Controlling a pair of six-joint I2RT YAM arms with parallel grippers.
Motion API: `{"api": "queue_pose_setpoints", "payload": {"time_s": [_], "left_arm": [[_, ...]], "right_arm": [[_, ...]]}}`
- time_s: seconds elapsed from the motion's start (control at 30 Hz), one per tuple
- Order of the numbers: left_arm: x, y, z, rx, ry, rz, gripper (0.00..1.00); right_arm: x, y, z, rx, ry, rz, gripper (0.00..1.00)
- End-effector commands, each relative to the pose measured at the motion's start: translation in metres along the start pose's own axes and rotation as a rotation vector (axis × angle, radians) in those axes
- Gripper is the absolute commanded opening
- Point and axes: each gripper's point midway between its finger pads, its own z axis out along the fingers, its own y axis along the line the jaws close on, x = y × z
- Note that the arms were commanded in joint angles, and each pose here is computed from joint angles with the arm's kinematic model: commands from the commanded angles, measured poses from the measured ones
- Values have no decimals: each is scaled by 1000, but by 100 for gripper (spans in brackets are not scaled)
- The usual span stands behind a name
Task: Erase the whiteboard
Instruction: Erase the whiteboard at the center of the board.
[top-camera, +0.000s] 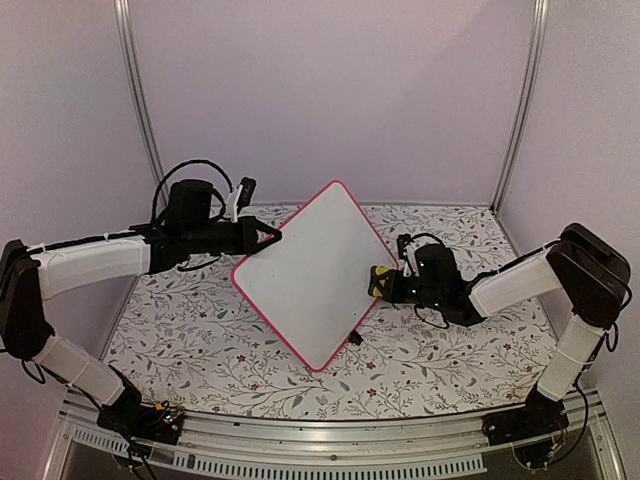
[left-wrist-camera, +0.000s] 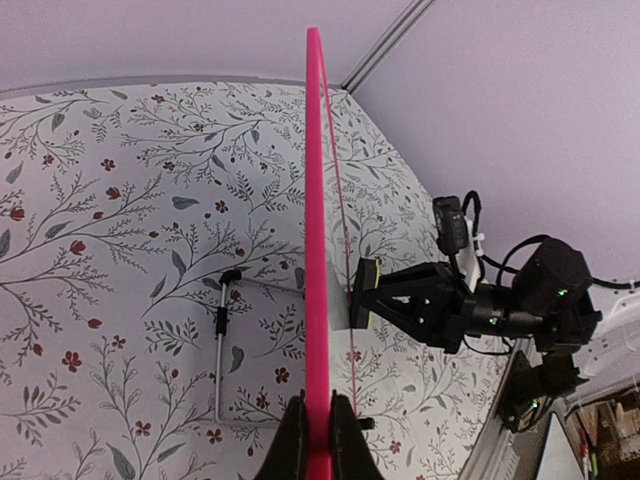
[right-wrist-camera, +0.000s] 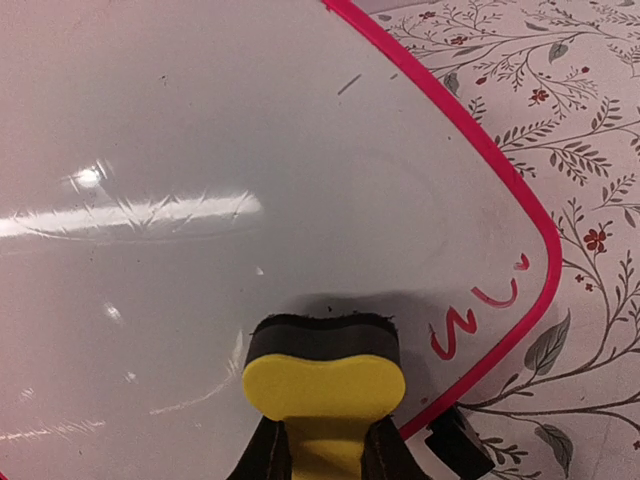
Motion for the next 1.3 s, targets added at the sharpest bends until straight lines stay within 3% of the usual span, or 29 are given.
{"api": "queue_pose_setpoints", "payload": {"time_s": [0.0, 0.4, 0.63, 1.27], "left_arm": [[-30, -15, -13, 42, -111, 92, 0], [-28, -14, -11, 47, -103, 89, 0], [-28, -15, -11, 49, -102, 89, 0], [-30, -17, -13, 53, -112, 91, 0]], "right_arm": [[11, -4, 9, 39, 23, -34, 5], [-23, -33, 1, 117, -67, 10, 5], [-37, -25, 7, 69, -70, -5, 5], [17, 32, -2, -105, 9, -57, 5]]}}
